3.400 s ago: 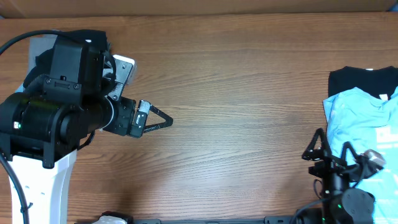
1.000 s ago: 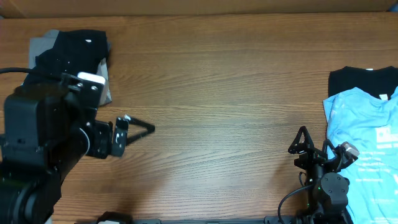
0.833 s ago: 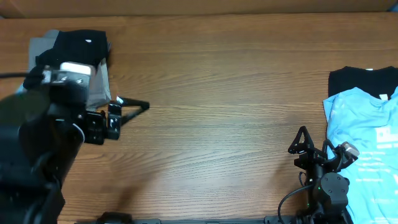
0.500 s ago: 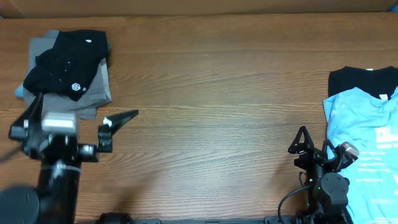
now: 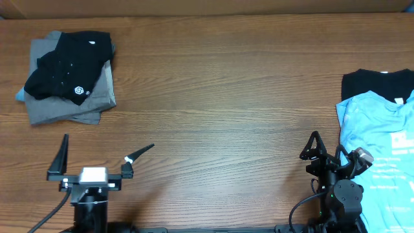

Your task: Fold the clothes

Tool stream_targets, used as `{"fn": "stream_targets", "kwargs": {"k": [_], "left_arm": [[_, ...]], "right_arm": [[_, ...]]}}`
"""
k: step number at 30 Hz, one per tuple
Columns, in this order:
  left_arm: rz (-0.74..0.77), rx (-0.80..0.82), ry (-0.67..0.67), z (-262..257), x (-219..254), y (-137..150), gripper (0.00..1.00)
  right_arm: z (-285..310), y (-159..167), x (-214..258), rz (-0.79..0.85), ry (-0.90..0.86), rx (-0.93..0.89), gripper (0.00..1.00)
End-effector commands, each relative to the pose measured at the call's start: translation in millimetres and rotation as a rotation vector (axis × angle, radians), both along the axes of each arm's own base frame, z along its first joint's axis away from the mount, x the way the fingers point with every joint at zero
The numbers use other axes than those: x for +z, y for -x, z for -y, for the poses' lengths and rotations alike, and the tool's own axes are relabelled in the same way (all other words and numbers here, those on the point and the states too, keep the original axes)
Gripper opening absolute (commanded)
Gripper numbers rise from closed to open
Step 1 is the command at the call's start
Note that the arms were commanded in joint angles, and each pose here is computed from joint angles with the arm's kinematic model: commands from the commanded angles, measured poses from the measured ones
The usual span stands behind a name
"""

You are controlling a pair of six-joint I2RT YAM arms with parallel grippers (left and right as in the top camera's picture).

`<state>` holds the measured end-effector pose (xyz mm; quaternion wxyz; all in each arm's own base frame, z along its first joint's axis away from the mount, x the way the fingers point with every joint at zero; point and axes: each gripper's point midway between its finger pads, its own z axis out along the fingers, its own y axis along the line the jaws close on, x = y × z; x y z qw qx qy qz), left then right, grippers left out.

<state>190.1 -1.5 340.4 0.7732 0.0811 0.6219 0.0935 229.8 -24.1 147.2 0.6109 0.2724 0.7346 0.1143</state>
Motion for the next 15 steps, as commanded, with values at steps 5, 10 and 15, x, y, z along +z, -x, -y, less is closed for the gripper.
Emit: {"fn": "stream_targets", "kwargs": {"k": [5,10,15], "left_arm": [[-0.041,0.004,-0.032,0,-48,-21,1.00],[-0.023,0.014,-0.052,-1,-61,-30,1.00],[0.049,0.027,-0.090,-2,-62,-35,1.00]], "right_arm": [[1,0,1,0.011,-0.007,-0.006,1.00],[1,0,1,0.011,-0.008,-0.006,1.00],[1,0,1,0.011,-0.007,-0.006,1.00]]}}
